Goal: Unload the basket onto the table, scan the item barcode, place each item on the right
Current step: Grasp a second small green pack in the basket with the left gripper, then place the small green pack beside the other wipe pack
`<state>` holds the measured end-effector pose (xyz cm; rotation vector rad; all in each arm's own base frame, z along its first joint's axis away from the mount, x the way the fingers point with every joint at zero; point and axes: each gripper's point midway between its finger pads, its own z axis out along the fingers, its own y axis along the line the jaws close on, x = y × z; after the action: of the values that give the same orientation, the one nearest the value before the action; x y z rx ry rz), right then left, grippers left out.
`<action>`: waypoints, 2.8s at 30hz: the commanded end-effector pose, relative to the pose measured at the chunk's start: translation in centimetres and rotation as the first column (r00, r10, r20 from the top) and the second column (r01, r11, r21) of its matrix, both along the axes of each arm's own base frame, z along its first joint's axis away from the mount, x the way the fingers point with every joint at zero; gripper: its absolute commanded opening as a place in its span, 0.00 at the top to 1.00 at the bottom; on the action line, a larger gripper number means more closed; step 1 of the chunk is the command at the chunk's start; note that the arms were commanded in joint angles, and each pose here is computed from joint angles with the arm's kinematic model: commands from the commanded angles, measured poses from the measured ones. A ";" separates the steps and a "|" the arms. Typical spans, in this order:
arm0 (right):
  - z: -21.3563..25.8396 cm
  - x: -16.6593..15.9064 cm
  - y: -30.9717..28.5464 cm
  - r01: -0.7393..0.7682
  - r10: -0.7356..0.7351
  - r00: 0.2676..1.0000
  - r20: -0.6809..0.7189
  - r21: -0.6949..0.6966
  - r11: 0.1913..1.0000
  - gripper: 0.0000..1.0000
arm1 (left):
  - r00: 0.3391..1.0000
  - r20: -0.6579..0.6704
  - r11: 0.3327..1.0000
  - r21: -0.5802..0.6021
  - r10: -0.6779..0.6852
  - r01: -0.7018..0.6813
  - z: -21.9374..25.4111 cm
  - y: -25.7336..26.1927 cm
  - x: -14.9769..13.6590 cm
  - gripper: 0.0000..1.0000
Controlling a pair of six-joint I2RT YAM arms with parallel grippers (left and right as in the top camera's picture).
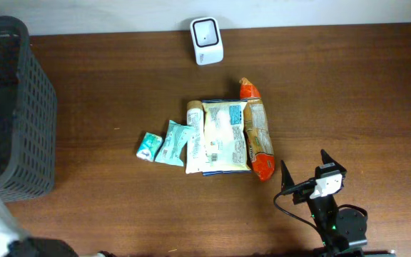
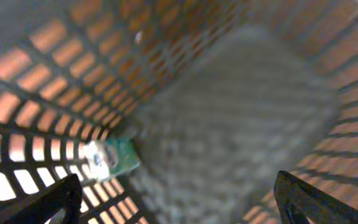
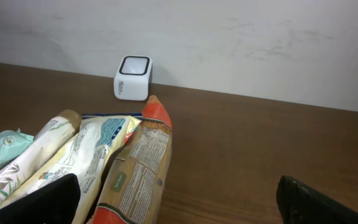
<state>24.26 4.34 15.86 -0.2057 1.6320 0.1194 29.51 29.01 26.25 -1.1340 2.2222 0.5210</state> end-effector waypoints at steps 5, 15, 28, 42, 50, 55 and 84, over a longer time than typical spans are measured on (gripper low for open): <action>-0.3 0.0 -0.1 0.003 -0.003 1.000 -0.006 0.001 1.000 0.01 | 0.909 -0.391 0.981 -0.057 0.147 -0.184 -12.0 5.2 -5.3 0.16; -0.3 0.0 -0.1 0.003 -0.003 1.000 -0.006 0.001 1.000 0.01 | 0.846 -0.477 0.920 -0.170 0.237 -0.354 -19.6 8.1 -9.6 0.33; -0.3 0.0 -0.1 0.003 -0.003 1.000 -0.006 0.001 1.000 0.01 | 0.951 -0.309 0.930 -0.354 -0.017 -0.099 -21.6 6.8 -4.5 0.39; -0.3 0.0 -0.1 0.003 -0.003 1.000 -0.006 0.001 1.000 0.01 | 0.958 -0.285 0.941 -0.333 -0.041 -0.059 -17.7 7.4 -3.2 1.00; -0.3 0.0 -0.1 0.003 -0.003 1.000 -0.006 0.001 1.000 0.01 | 0.847 0.421 0.940 0.039 -0.323 0.339 12.9 -6.0 4.5 1.00; -0.3 0.0 -0.1 0.003 -0.003 1.000 -0.006 0.001 1.000 0.01 | 0.639 0.310 0.677 0.021 -0.704 0.735 12.2 -25.0 6.2 1.00; -0.3 0.0 -0.1 0.003 -0.003 1.000 -0.006 0.001 1.000 0.01 | 0.478 0.133 0.493 0.118 -0.868 0.862 2.3 -26.3 10.7 0.00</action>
<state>24.25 4.35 15.86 -0.2054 1.6321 0.1203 41.48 -0.96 27.24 0.1882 2.2705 -0.0062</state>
